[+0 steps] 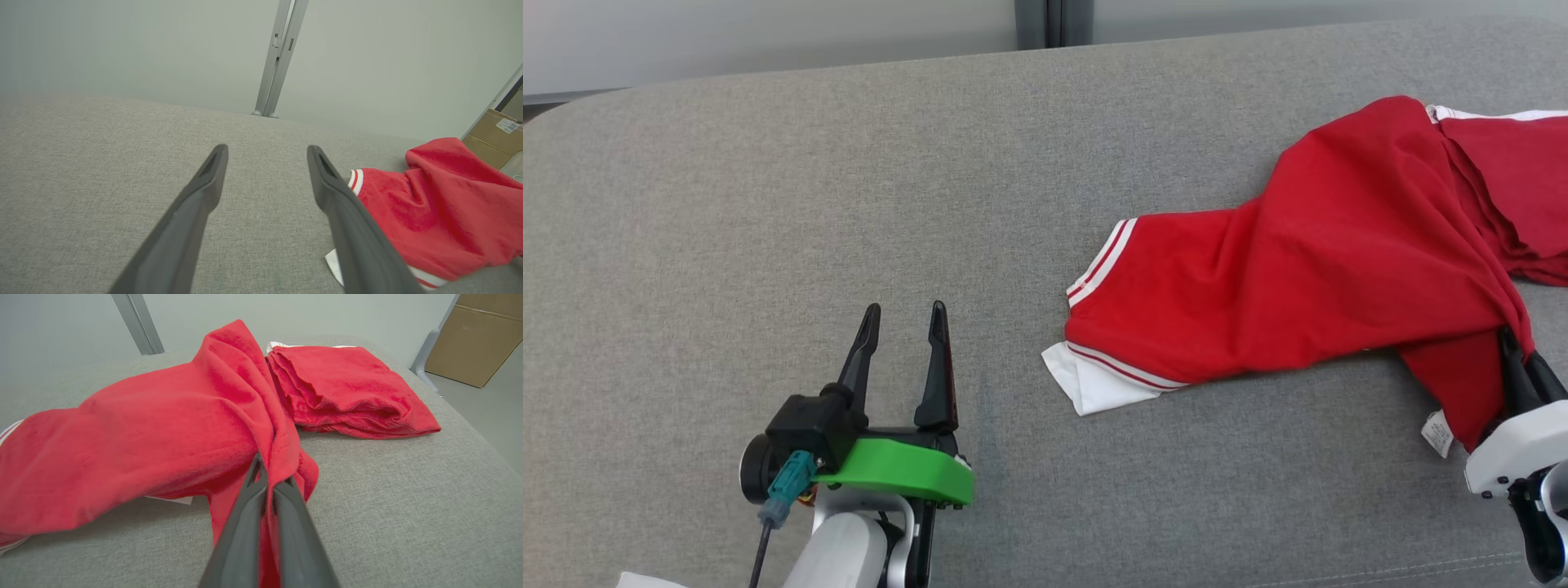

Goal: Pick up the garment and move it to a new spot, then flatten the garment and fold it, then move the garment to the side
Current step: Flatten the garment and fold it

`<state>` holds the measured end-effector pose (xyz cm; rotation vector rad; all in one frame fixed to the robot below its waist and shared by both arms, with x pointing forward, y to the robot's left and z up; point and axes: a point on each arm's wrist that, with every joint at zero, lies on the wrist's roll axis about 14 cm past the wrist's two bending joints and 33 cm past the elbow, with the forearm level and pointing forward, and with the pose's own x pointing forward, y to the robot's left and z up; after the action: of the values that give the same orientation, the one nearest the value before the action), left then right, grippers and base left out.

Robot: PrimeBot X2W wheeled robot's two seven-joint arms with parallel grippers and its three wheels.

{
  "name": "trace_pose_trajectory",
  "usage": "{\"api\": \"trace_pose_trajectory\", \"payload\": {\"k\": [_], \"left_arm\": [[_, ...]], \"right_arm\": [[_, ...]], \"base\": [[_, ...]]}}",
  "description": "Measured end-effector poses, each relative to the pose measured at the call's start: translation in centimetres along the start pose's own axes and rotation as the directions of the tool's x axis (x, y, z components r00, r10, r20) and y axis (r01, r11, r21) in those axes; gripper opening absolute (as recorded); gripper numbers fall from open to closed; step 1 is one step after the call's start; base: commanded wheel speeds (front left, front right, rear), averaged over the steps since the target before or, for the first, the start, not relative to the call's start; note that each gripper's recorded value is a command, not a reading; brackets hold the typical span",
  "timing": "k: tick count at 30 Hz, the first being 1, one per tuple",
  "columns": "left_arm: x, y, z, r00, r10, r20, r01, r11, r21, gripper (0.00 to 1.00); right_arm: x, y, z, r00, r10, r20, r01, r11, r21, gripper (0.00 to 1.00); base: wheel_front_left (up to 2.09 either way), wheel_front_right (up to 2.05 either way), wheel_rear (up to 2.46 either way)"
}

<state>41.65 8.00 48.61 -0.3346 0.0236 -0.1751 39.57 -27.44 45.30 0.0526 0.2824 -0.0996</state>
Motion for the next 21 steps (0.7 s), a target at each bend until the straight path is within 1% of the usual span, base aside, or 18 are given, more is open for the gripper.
{"api": "trace_pose_trajectory", "payload": {"k": [1,3,6,9,11,15,19,21], "left_arm": [[0.0,0.1,0.1,1.000,0.003,0.003,-0.003,1.000,-0.003,1.00],[0.0,0.2,0.3,1.000,0.006,0.008,-0.006,1.000,-0.001,1.00],[-0.2,0.1,0.7,1.000,0.006,0.018,-0.006,1.000,-0.001,1.00],[-0.5,-0.1,1.1,1.000,0.004,0.028,-0.004,1.000,-0.005,1.00],[-0.9,-0.2,1.2,1.000,0.003,0.030,-0.003,1.000,-0.004,1.00],[-1.5,-1.1,1.2,0.999,-0.022,0.024,0.022,1.000,-0.010,1.00],[-2.1,-3.3,-0.9,0.992,-0.113,-0.051,0.113,0.994,0.000,1.00],[-1.5,-4.8,-1.8,0.978,-0.182,-0.104,0.184,0.983,0.011,1.00]], "right_arm": [[-0.2,-0.2,0.0,1.000,-0.007,0.004,0.007,1.000,0.007,0.47],[-0.6,-0.6,0.0,1.000,-0.024,0.012,0.024,1.000,0.015,1.00],[-1.4,-1.5,0.8,0.998,-0.049,0.046,0.049,0.999,0.006,1.00],[-2.1,-1.4,2.9,0.990,-0.050,0.129,0.051,0.999,-0.003,1.00],[-2.6,-0.7,4.7,0.979,-0.037,0.199,0.040,0.999,-0.009,1.00],[-3.6,1.3,7.4,0.954,0.002,0.300,0.000,1.000,-0.005,1.00],[-4.4,3.0,8.6,0.935,0.037,0.354,-0.033,0.999,-0.019,1.00],[-4.5,3.7,8.8,0.930,0.050,0.365,-0.047,0.999,-0.015,1.00]], "base": [[0.00,0.00,0.00],[0.00,0.00,0.00],[0.00,0.00,0.00],[0.00,0.00,0.00],[0.00,0.00,0.00],[0.00,0.00,0.00],[0.00,0.00,0.00],[0.00,0.00,0.00]]}}
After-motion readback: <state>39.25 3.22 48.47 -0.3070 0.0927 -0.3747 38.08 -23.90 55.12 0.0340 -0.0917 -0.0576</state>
